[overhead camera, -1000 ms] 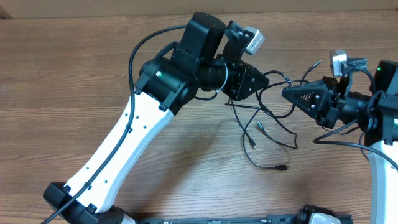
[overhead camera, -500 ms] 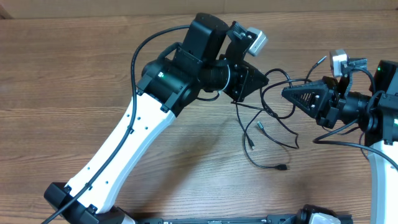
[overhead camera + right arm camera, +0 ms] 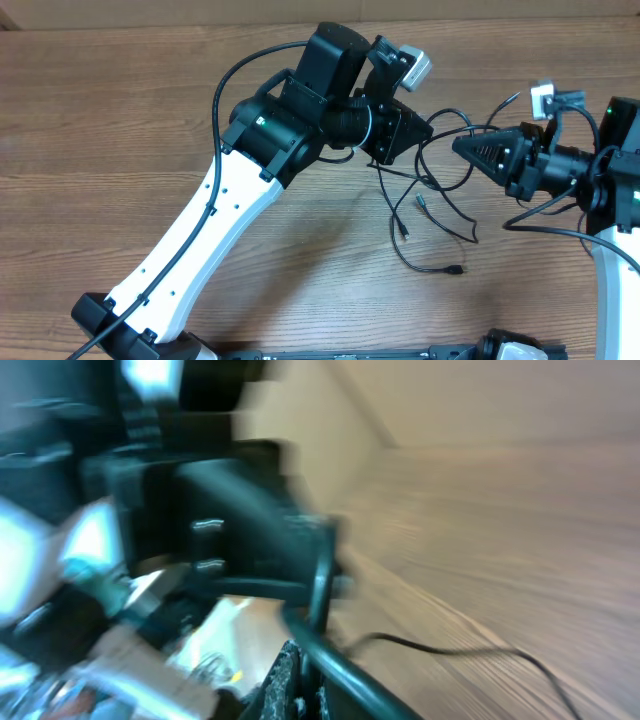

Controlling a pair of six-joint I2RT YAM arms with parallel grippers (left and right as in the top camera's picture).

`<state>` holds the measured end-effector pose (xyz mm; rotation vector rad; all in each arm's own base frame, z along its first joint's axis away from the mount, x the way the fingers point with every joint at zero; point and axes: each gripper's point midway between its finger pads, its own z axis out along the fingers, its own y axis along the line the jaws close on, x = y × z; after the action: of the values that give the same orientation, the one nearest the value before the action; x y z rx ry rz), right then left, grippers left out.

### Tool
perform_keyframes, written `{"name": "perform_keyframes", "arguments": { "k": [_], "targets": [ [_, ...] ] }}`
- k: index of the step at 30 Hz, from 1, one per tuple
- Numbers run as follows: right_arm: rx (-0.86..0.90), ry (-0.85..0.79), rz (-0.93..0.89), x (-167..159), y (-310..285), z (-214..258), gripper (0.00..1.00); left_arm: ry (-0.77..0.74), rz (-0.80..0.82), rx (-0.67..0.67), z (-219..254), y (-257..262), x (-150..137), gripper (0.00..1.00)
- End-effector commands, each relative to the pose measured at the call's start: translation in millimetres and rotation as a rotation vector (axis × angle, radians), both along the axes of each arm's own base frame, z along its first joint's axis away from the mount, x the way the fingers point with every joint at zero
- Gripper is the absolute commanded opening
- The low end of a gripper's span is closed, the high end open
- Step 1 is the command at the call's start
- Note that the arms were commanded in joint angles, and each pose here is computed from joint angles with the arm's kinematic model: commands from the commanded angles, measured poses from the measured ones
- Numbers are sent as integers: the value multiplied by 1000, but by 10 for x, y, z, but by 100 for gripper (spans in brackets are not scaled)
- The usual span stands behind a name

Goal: Untangle cables

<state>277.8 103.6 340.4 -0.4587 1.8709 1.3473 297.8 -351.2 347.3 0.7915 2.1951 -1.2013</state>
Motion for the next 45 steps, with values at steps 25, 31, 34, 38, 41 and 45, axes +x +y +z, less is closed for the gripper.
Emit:
{"name": "perform_keyframes", "arguments": {
  "k": [25, 31, 34, 38, 41, 45],
  "targets": [
    [-517, 375, -670, 412, -1011, -969, 5, -81, -267, -305, 703, -221, -262, 4],
    [-515, 381, -670, 407, -1009, -975, 13, -42, -145, -192, 433, -157, -107, 4],
    [-517, 395, -666, 382, -1002, -996, 28, 12, 0, -47, 107, -12, 43, 4],
    [-520, 419, -659, 340, -992, -1028, 70, 91, 113, 135, -299, 214, 73, 4],
    [-521, 430, -655, 319, -986, -1042, 98, 101, 73, 222, -515, 311, -27, 4],
    [-522, 440, -653, 302, -982, -1055, 100, 97, -27, 311, -772, 324, -196, 4]
  ]
}}
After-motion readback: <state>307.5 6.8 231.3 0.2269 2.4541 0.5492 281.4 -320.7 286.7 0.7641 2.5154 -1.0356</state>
